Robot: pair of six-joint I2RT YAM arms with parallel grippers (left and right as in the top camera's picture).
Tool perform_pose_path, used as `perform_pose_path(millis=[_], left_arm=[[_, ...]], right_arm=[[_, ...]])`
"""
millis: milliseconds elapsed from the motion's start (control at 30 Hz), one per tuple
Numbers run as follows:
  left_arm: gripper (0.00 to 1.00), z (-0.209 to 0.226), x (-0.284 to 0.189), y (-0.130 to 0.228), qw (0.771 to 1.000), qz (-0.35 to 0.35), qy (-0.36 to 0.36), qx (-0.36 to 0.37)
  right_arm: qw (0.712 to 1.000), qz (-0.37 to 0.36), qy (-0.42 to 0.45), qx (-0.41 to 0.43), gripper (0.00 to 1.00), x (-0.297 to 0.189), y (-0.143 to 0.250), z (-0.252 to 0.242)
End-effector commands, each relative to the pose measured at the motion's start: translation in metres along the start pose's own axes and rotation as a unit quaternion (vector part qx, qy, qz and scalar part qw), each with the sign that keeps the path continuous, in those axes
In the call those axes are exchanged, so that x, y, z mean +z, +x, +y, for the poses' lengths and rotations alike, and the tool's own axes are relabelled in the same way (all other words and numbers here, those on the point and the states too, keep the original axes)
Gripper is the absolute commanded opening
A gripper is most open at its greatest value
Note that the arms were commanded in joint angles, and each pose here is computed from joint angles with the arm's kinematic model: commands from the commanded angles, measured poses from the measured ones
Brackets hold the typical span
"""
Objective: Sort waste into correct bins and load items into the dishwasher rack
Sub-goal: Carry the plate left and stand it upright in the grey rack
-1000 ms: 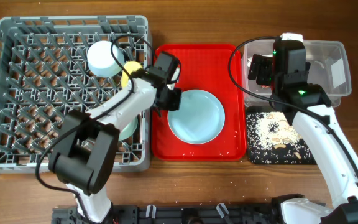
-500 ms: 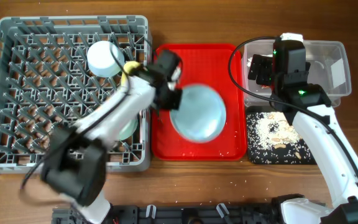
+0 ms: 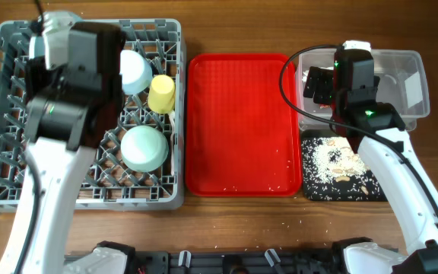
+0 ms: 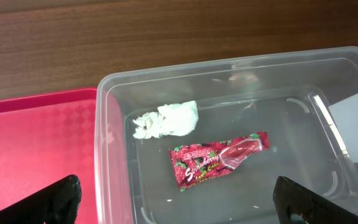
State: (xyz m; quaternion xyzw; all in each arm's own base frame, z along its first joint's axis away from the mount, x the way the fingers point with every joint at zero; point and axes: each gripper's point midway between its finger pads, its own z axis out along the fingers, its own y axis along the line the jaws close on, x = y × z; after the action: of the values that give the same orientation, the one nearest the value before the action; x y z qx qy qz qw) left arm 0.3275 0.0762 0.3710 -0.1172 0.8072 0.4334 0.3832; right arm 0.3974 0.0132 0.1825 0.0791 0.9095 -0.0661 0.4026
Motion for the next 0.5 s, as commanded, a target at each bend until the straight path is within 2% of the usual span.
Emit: perform_pose_path(millis=[0, 133, 200, 367, 467], left_arm=[[0.04, -0.037, 0.025, 0.009, 0.994, 0.035, -0.029, 0.103], [0.04, -0.077, 0.049, 0.027, 0.979, 0.071, -0.050, 0.186], [0.04, -0.079, 0.056, 0.036, 0.968, 0.078, -0.087, 0.222], [0.04, -0.082, 0.073, 0.065, 0.949, 0.104, -0.102, 0.280], [0.04, -0.090, 0.072, 0.065, 0.952, 0.098, -0.091, 0.275]], right_arm=[[1.000, -0.003, -0.005, 0.003, 1.00, -0.001, -0.002, 0.001], [1.000, -0.003, -0.005, 0.003, 1.00, -0.001, -0.002, 0.001], [1.000, -0.003, -0.005, 0.003, 1.00, -0.001, -0.002, 0.001], [1.000, -0.003, -0.005, 0.003, 1.00, -0.001, -0.002, 0.001], [1.000, -0.003, -0.005, 0.003, 1.00, -0.001, -0.002, 0.001]])
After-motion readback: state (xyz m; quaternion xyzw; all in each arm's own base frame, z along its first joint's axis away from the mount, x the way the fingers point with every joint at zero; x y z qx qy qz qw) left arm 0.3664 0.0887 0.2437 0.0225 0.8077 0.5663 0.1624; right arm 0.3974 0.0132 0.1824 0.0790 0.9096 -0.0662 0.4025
